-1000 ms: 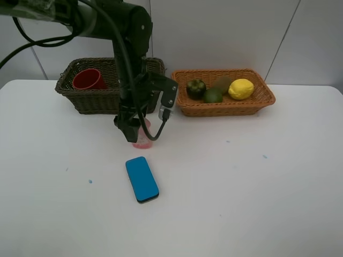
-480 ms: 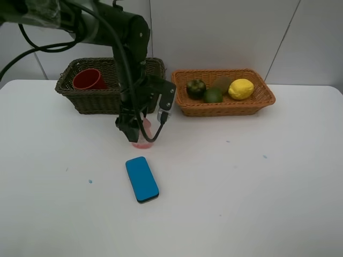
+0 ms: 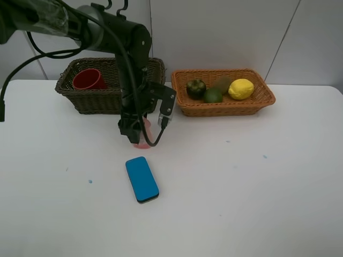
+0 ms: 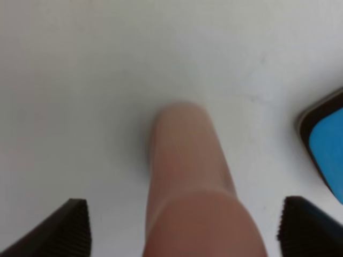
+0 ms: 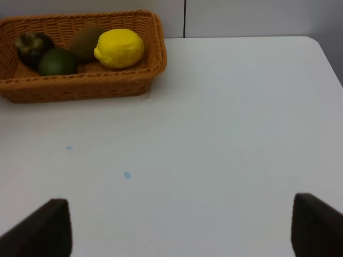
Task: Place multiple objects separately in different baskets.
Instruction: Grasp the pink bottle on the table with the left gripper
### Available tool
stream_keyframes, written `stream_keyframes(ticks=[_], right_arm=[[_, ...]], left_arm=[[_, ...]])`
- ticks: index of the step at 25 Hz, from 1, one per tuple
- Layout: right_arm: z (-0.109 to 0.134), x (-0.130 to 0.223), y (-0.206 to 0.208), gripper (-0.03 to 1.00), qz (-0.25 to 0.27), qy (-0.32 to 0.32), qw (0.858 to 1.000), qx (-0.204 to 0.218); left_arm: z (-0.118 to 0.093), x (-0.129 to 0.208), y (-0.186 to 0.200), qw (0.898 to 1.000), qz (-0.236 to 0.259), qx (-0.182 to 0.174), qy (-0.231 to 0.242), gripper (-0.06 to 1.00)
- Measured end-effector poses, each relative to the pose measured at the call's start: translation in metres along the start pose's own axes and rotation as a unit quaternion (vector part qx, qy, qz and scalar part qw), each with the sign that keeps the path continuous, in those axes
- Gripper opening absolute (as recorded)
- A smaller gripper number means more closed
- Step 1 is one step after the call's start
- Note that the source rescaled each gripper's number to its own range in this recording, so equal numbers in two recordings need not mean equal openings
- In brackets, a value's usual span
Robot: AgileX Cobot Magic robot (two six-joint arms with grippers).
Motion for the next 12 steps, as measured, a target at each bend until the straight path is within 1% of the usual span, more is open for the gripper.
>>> stream_keyframes(ticks=[2,4,12], right_arm=[[0.0,0.0,0.0,0.87,0.0,0.0,1.0,0.0],[0.0,0.0,0.0,0.87,0.0,0.0,1.0,0.0],[0.0,0.0,0.0,0.87,0.0,0.0,1.0,0.0]], left_arm=[[-0.0005,0.0009,0.0,1.0,0.003,0.002,-0.001,0.39],[-0.0006,0.0021,0.0,1.0,0.007,0.002,-0.003,0.41],[-0.0002,0.0031,0.0001,1.0,0.01,0.001,-0.004,0.41]])
Point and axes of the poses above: a point on each arm's last joint axis where the gripper is mounted, y pointing back along that axis away from the gripper, z along the wrist's bending axis when the last joint is at zero, x = y × z, the point moved 7 cm from there along -y, pointing out along that axis toward the gripper, and after that the axes turned 11 degrees about y, right-handed, at the moved point
